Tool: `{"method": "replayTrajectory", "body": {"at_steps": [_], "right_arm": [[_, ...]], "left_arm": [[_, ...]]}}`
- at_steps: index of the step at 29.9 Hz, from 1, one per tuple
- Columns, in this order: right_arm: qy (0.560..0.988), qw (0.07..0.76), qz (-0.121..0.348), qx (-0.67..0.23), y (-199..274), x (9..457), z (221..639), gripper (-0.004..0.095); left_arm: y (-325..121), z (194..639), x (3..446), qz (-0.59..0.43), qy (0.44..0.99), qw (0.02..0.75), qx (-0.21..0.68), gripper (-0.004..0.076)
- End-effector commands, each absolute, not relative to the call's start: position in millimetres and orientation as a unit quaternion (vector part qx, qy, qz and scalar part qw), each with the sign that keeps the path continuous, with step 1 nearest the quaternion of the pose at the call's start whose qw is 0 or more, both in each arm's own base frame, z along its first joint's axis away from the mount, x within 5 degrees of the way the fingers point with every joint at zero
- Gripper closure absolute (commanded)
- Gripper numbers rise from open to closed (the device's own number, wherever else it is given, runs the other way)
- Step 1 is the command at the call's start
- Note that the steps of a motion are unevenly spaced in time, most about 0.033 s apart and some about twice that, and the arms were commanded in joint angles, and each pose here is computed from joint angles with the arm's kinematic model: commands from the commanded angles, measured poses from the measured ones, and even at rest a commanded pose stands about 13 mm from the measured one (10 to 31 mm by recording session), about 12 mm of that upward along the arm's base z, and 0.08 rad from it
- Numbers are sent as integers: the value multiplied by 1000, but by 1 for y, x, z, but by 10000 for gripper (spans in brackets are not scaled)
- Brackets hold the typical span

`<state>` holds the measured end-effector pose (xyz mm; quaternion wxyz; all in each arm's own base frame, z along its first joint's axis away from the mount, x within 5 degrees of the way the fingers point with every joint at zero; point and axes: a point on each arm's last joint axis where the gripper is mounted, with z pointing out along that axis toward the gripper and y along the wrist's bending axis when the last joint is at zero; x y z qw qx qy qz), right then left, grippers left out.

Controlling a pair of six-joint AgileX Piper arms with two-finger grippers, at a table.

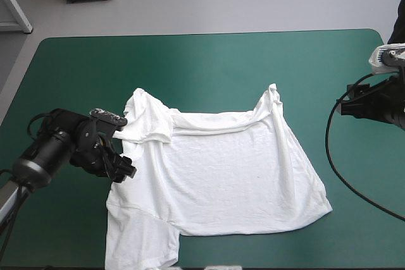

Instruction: Fold the cloth

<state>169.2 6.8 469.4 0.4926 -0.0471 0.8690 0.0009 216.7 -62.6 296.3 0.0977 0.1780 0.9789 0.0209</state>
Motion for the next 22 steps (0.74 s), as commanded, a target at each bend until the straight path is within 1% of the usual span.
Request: {"method": "replayTrajectory", "body": {"at_steps": [1,4,9,13,15,16,17,18,21,22], "right_arm": [[846,530,-7,-63,11,165,481,300],[848,524,-7,-76,17,165,480,300],[851,515,-14,-100,25,164,478,300],[851,515,-15,-102,27,163,478,300],[850,515,-18,-105,27,163,478,300],[850,516,-21,-103,26,164,478,300],[849,517,-26,-103,26,164,478,300],[849,517,-30,-103,25,164,479,300],[849,518,-32,-99,24,164,479,300],[850,517,-32,-97,24,164,478,300]], "left_arm": [[-69,287,231,19,977,115,178,138],[-73,270,246,19,978,108,179,138],[-65,236,270,22,986,65,153,138],[-62,217,280,7,989,43,143,139],[-66,210,282,-11,989,32,145,153],[-68,207,283,-18,989,30,141,176],[-70,205,284,-30,990,26,134,216],[-72,205,284,-38,991,27,129,273],[-75,204,284,-54,991,24,120,513],[-75,204,284,-54,991,26,120,612]]}}
